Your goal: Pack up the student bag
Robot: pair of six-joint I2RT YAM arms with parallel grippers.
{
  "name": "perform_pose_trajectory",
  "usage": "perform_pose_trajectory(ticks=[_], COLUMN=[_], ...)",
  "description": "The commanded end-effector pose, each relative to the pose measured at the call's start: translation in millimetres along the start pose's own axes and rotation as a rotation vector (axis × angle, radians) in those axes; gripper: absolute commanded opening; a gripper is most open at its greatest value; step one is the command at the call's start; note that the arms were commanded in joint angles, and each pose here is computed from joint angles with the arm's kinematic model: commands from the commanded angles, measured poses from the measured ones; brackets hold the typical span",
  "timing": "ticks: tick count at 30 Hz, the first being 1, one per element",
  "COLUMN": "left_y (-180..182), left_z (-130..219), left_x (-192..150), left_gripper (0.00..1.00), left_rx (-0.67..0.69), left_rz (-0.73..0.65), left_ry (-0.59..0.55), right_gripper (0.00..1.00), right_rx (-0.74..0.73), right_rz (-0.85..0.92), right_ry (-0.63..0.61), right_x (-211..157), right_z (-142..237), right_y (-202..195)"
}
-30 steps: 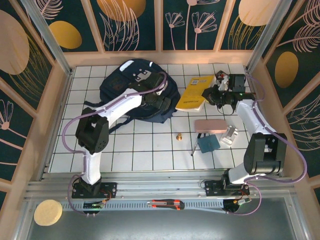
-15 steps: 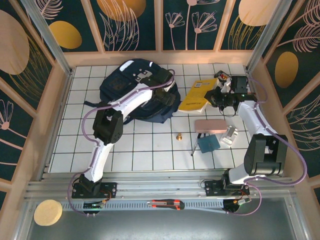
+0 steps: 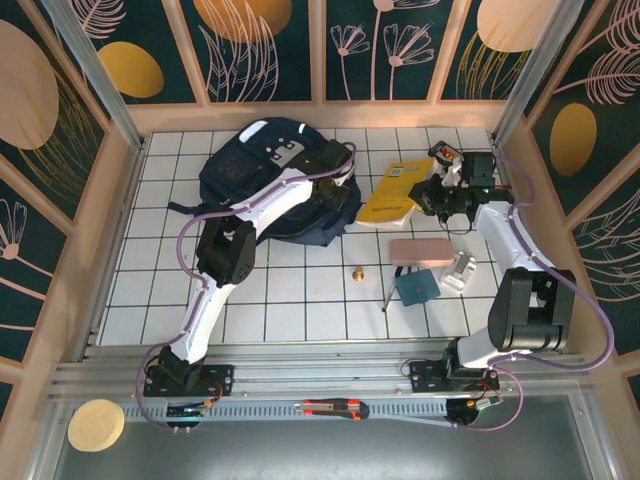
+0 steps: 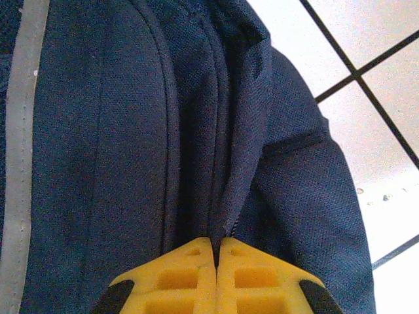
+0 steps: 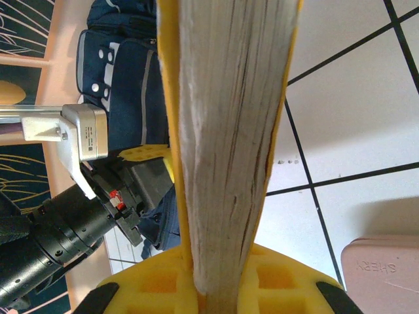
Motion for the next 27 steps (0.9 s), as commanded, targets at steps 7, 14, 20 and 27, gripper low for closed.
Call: perform_pose_trajectory(ticks=[7, 14, 20, 27], left_y=[6.1, 2.3, -1.6, -9.1], left_z=[109.3, 170.5, 189.1, 194.3], left_x=[62.5, 83.3, 80.0, 82.6], left_gripper=[0.00, 0.00, 0.00, 0.00], left_rx=[-0.041, -0.077, -0.111, -0.151], left_rz=[0.117, 0.157, 0.164, 0.162], left_ry=[-0.199, -0.273, -0.274, -0.278], right_gripper=[0.00, 0.00, 0.00, 0.00], right_rx=[0.143, 0.229, 0.318, 0.388], right_rz=[0.035, 0.012, 0.004, 0.032], right_ry=[-0.078, -0.038, 0.022, 0.061], right_x=[14.5, 13.2, 5.6, 4.9], right_z=[7.3, -21.1, -83.9, -173.6], right_y=[36.0, 56.4, 86.3, 123.6])
Point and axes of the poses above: each hand's point on the last joint's axis, 136 mm out from that joint toward the fingers, its own z axis back along the fingers, its own y axis along the line the jaws close on, x = y × z, the point moved 1 cm from there along z, back along the fingers, and after that the axes turned 13 degrees about z, right-handed, at the moved point
